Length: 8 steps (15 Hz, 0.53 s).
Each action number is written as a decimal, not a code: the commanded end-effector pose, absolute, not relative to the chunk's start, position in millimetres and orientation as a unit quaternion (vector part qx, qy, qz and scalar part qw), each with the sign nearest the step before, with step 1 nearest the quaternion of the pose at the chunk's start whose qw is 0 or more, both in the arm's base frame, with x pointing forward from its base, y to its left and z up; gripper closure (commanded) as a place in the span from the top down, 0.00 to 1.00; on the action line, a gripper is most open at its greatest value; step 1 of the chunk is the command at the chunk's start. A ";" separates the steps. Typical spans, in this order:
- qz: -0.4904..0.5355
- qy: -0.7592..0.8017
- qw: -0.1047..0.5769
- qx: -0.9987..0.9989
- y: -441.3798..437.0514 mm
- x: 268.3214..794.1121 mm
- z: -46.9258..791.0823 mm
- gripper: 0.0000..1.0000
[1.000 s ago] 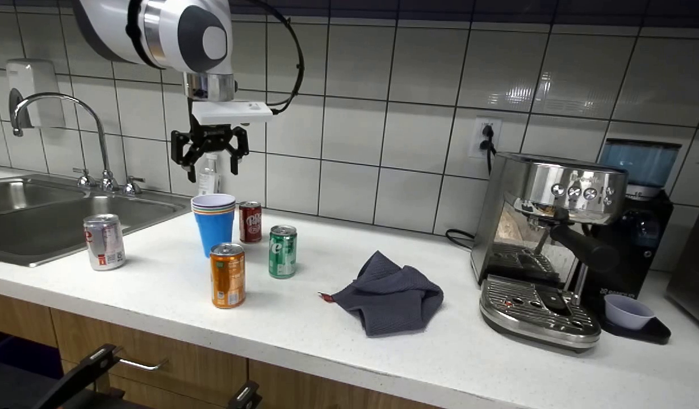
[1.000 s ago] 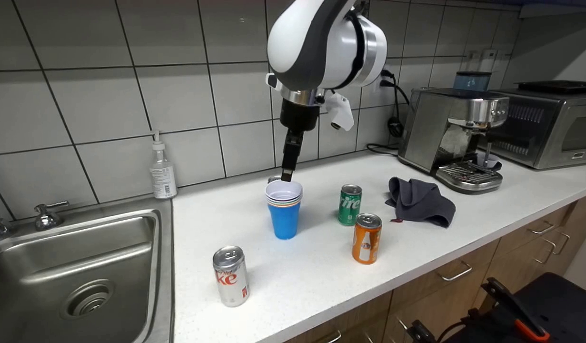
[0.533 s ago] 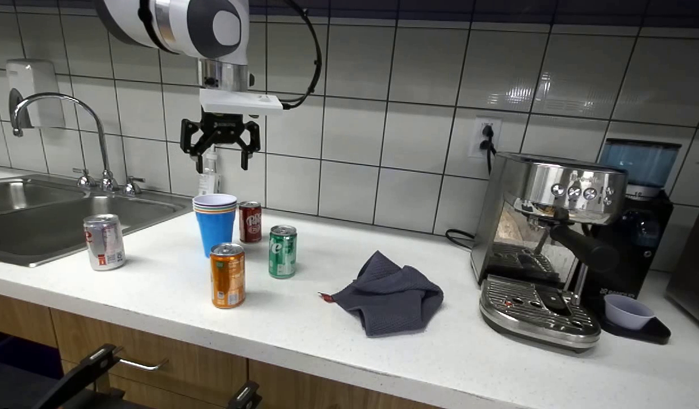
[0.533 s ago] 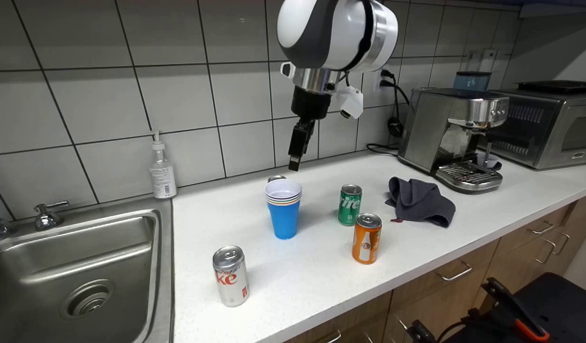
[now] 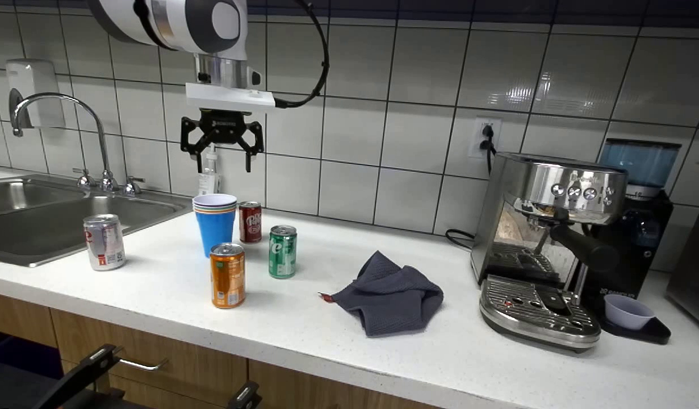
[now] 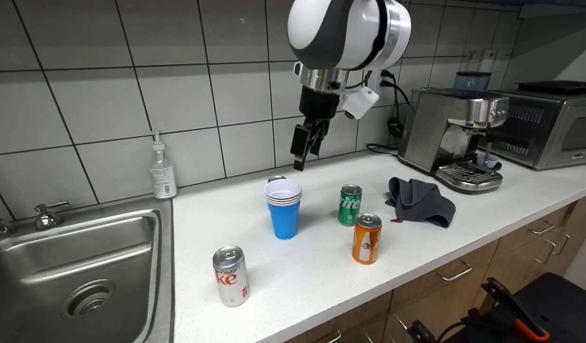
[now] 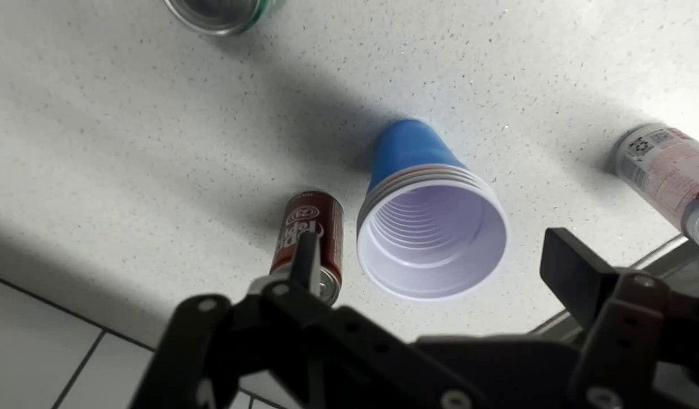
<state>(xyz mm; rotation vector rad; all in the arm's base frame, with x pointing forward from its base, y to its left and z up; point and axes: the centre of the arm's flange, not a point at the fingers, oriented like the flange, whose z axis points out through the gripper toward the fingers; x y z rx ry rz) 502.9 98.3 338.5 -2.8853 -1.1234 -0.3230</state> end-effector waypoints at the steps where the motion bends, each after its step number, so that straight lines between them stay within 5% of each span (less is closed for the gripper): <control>1: -0.097 -0.307 -0.001 -0.947 93.9 482.2 347.6 1.00; 8: -0.086 -0.236 0.000 -0.968 75.5 465.1 358.7 1.00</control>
